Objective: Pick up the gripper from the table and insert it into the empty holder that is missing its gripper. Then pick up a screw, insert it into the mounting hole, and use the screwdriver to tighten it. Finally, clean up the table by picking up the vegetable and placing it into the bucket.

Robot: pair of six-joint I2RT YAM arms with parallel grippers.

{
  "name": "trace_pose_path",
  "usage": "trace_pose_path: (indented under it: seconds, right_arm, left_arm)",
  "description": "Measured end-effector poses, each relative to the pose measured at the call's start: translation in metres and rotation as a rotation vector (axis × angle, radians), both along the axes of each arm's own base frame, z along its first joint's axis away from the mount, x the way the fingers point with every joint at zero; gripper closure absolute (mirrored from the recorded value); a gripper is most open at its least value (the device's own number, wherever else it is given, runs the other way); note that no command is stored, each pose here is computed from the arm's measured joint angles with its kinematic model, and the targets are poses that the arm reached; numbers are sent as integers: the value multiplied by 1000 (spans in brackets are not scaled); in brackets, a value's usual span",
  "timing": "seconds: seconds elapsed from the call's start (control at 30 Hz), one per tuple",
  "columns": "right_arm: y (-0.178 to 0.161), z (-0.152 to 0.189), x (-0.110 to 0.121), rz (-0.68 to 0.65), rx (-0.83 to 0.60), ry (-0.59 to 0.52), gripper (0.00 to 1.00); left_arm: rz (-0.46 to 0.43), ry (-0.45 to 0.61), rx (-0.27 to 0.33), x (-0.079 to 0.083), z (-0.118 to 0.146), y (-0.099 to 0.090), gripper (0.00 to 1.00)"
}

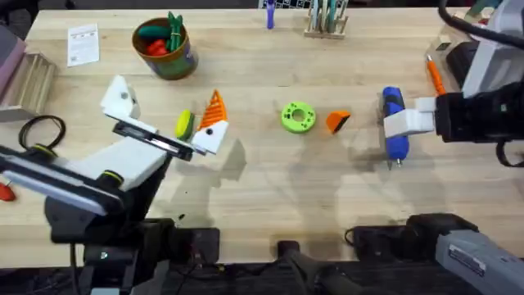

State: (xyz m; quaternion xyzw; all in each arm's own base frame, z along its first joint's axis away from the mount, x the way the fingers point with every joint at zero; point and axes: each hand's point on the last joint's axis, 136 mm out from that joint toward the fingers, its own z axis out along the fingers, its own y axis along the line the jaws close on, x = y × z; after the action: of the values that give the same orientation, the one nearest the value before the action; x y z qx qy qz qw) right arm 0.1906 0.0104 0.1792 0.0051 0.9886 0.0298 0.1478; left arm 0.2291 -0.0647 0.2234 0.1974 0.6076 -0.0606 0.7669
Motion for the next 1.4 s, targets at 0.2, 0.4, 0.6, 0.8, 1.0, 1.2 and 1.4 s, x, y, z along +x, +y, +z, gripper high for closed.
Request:
trace_pose_path:
  seconds: [0.2,0.4,0.6,0.8,1.0,1.2,1.4]
  right_arm:
    - [0,0,0,0,0,0,8]
    - [0,0,0,0,0,0,9]
    - [0,0,0,0,0,-1,10]
    - [0,0,0,0,0,0,9]
    - [0,0,0,0,0,-1,10]
    - [0,0,0,0,0,0,10]
    - [0,0,0,0,0,0,10]
  left_arm:
    - [-52,25,11,-2,-8,-8,15]
    - [-189,132,27,-10,-34,-29,15]
    - [-396,214,18,-32,-49,-56,15]
    - [-525,314,-64,-48,-56,-70,15]
    - [-627,391,-115,-62,-60,-80,15]
    - [-676,425,-132,-69,-63,-85,16]
    - [-700,441,-136,-73,-64,-87,15]
